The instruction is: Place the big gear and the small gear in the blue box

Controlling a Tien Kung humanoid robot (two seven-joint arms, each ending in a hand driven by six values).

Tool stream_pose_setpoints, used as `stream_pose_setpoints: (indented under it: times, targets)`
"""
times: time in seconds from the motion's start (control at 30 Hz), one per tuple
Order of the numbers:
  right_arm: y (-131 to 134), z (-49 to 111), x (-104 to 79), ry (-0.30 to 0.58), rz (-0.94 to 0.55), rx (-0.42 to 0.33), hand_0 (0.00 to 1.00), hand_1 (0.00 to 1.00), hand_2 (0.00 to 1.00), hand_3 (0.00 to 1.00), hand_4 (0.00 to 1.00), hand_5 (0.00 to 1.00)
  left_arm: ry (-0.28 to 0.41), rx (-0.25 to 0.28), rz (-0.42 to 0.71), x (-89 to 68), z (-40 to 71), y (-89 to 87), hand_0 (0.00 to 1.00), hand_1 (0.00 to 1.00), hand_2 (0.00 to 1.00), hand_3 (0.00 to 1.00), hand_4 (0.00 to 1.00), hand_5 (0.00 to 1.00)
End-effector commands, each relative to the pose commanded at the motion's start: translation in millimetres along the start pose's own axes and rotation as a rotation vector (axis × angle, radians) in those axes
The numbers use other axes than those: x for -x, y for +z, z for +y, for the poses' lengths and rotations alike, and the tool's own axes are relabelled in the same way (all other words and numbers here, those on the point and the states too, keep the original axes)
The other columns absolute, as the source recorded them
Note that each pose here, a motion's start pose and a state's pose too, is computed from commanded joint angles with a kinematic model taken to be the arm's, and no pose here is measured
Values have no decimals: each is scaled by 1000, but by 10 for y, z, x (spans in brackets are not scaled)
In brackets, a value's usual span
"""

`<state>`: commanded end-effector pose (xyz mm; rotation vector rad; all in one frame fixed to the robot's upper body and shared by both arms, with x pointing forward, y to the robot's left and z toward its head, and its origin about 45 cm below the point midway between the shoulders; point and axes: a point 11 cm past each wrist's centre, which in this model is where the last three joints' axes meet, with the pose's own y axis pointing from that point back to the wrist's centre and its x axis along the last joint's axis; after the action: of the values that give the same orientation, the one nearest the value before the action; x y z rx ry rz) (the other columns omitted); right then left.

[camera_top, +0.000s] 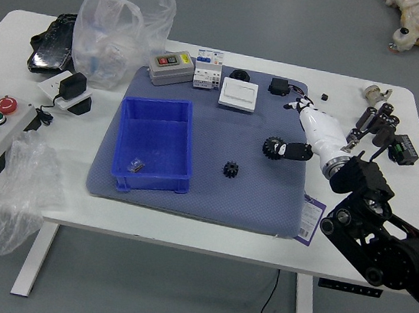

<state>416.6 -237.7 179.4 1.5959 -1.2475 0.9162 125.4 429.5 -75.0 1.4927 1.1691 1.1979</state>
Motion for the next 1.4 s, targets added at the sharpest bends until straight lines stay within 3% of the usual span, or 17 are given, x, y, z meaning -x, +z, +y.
stream_pose_setpoints:
  times: [0.37, 0.4, 0.57, 0.6, 0.77, 0.8, 1.1, 1.37, 1.4]
  targets:
    - [28, -111, 286, -97, 8, 33, 661, 846, 988, 864, 848, 274, 37, -1, -12, -38, 0, 1, 994, 998, 998, 972, 998, 998]
    - [34, -112, 311, -104, 10, 37, 657, 799, 796, 866, 848, 278, 39, -2, -13, -42, -1, -2, 990, 998, 998, 957, 998, 998]
    - [65, -124, 421, -128, 25, 59, 657, 799, 796, 866, 848, 278, 51, 13, -14, -49, -2, 13, 990, 998, 998, 957, 998, 998]
    - [65, -125, 440, -129, 27, 63, 615, 635, 500, 700, 561, 125, 54, 21, -14, -50, -2, 23, 983, 998, 998, 942, 998, 998]
    - [56, -120, 483, -121, 32, 68, 615, 635, 500, 700, 561, 125, 69, 59, -15, -57, 2, 76, 983, 998, 998, 942, 998, 998]
    - [51, -118, 487, -118, 32, 67, 599, 570, 434, 666, 433, 51, 72, 68, -14, -58, 1, 85, 981, 991, 998, 934, 998, 998]
    - [17, -120, 453, -89, 24, 43, 580, 555, 409, 664, 398, 28, 90, 115, 15, -61, -7, 118, 973, 981, 998, 925, 998, 998]
    - [-315, -137, 169, -24, 54, -67, 578, 554, 408, 667, 389, 32, 90, 117, 19, -50, -15, 108, 971, 977, 998, 919, 998, 998]
    - [-398, -135, 124, -15, 62, -91, 579, 549, 404, 670, 406, 80, 90, 115, 20, -49, -17, 103, 967, 979, 998, 920, 998, 998]
